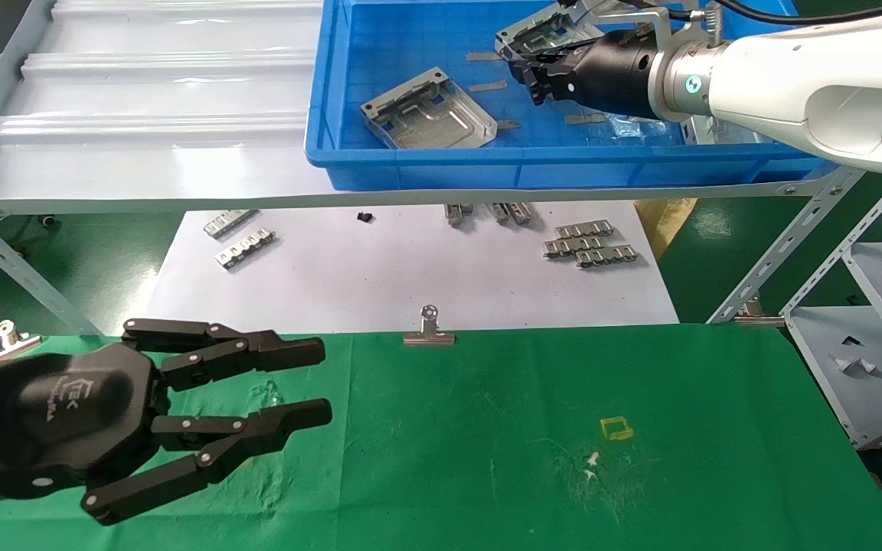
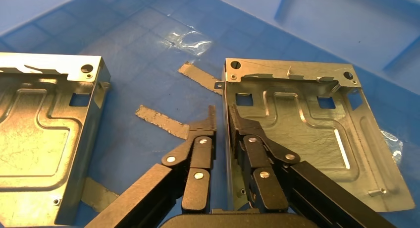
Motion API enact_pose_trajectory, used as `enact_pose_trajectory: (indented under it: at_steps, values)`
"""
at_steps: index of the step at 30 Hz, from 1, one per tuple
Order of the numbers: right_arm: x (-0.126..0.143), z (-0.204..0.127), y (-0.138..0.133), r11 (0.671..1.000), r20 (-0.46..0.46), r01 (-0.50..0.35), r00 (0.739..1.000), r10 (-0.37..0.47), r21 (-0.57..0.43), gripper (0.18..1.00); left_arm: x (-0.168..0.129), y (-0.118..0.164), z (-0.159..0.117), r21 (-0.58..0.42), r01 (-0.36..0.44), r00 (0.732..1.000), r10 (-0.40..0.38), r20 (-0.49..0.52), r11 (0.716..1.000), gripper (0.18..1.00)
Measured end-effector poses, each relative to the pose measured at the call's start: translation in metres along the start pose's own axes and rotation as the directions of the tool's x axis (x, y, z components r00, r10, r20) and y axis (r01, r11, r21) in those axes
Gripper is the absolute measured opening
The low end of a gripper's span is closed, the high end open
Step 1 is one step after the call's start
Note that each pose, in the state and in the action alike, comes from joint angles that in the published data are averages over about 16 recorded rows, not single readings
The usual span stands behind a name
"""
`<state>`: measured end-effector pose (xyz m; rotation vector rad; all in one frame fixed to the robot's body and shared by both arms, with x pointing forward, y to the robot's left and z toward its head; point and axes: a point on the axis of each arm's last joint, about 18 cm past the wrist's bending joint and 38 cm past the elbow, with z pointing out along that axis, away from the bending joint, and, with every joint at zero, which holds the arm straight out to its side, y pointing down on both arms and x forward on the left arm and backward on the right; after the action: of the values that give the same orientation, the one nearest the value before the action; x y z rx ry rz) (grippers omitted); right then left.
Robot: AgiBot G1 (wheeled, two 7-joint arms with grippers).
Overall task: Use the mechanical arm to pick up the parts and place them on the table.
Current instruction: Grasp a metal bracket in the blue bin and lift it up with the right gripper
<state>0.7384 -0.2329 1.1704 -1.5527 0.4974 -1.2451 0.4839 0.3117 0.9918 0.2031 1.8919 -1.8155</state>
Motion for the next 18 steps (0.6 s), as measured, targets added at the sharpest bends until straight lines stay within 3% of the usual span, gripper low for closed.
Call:
enact_pose_trajectory:
  at_steps: [9,18]
  values:
    - [0.008,-0.018,-0.011,0.999,0.053,0.030,0.998,-0.032,0.039,0.213,0.000,0.000,0.000,0.000,0.000,1.000,0.000,0.000,1.000,0.540]
    - [0.022,-0.068,-0.033,0.986,0.168,0.107,0.977,-0.128,0.126,0.194,0.000,0.000,0.000,0.000,0.000,1.000,0.000,0.000,1.000,0.753]
